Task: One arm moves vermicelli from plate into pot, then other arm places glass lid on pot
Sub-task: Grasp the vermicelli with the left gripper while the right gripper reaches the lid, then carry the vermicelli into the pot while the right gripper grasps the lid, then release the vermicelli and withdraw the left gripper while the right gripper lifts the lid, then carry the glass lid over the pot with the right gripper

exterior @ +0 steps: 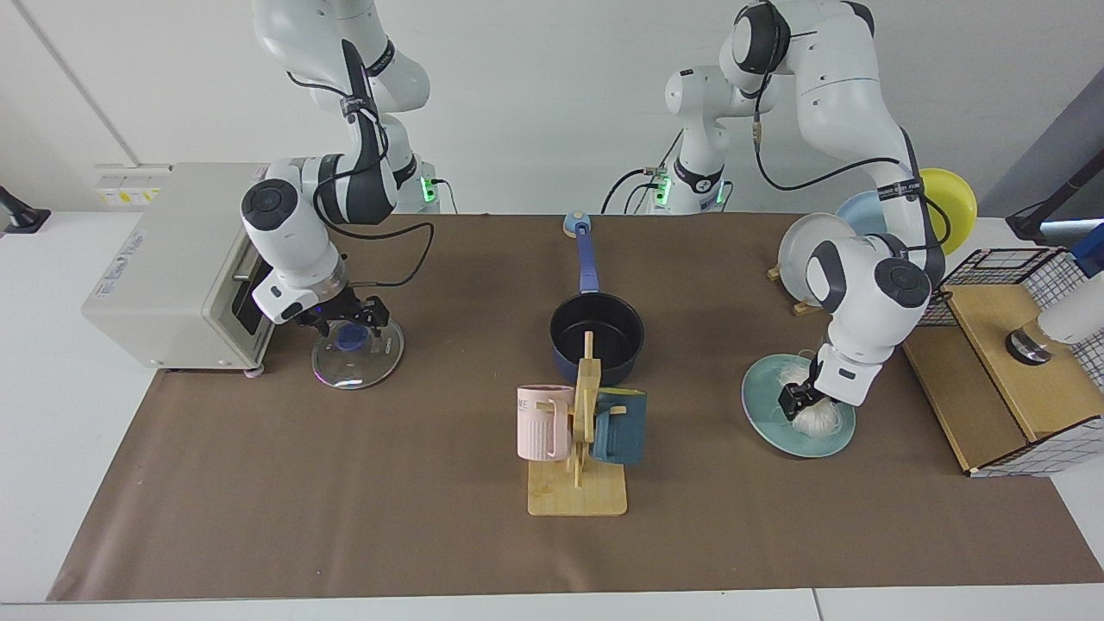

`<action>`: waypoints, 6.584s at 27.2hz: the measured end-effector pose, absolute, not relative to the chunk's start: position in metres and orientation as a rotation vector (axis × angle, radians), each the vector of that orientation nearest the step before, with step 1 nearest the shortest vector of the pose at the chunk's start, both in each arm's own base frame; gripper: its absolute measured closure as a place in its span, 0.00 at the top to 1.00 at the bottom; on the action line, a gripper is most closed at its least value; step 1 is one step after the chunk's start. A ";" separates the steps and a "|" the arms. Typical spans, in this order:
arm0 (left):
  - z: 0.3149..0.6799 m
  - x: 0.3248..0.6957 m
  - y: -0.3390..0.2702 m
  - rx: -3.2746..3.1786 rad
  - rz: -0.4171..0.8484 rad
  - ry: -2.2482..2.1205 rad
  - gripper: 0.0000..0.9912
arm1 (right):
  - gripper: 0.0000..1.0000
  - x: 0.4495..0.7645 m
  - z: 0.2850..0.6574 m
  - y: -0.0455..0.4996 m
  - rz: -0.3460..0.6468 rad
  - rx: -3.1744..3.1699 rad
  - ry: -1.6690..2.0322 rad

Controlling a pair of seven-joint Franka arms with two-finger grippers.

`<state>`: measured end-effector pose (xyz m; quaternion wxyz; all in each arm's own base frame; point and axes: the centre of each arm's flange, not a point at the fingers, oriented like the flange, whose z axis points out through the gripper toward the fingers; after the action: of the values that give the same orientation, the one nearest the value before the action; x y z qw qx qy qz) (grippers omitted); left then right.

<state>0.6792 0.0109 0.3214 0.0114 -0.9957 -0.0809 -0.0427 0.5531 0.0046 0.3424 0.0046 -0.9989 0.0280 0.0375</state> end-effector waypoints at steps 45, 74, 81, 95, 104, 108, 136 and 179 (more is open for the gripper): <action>0.462 0.554 -0.290 -3.301 0.094 -0.163 0.40 | 0.69 0.542 0.307 -0.003 0.067 -3.151 0.040; 0.353 0.554 -0.313 -3.338 0.158 -0.137 0.40 | 0.44 0.578 0.393 0.024 0.085 -3.158 -0.077; 0.371 0.564 -0.302 -3.339 0.113 -0.169 0.66 | 0.44 0.577 0.422 0.025 0.034 -3.159 -0.078; 0.538 0.589 -0.171 -3.200 0.016 -0.045 1.00 | 0.44 0.562 0.450 0.075 0.012 -3.149 -0.094; 0.603 0.560 -0.043 -3.150 0.053 0.143 1.00 | 0.44 0.539 0.461 0.176 -0.022 -3.144 0.085; 0.611 0.556 -0.012 -3.149 0.044 0.176 1.00 | 0.44 0.527 0.472 0.218 -0.037 -3.136 0.146; 0.609 0.556 -0.033 -3.151 0.047 0.167 1.00 | 0.44 0.527 0.416 0.451 0.006 -3.075 0.645; 0.609 0.556 -0.029 -3.152 0.047 0.155 1.00 | 0.44 0.556 0.381 0.442 0.001 -3.017 0.722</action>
<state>0.5560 -0.0285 0.6088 -0.0070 -0.9987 0.0490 0.0148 0.5564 0.4422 0.3808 0.0197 -0.9724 0.2327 0.0004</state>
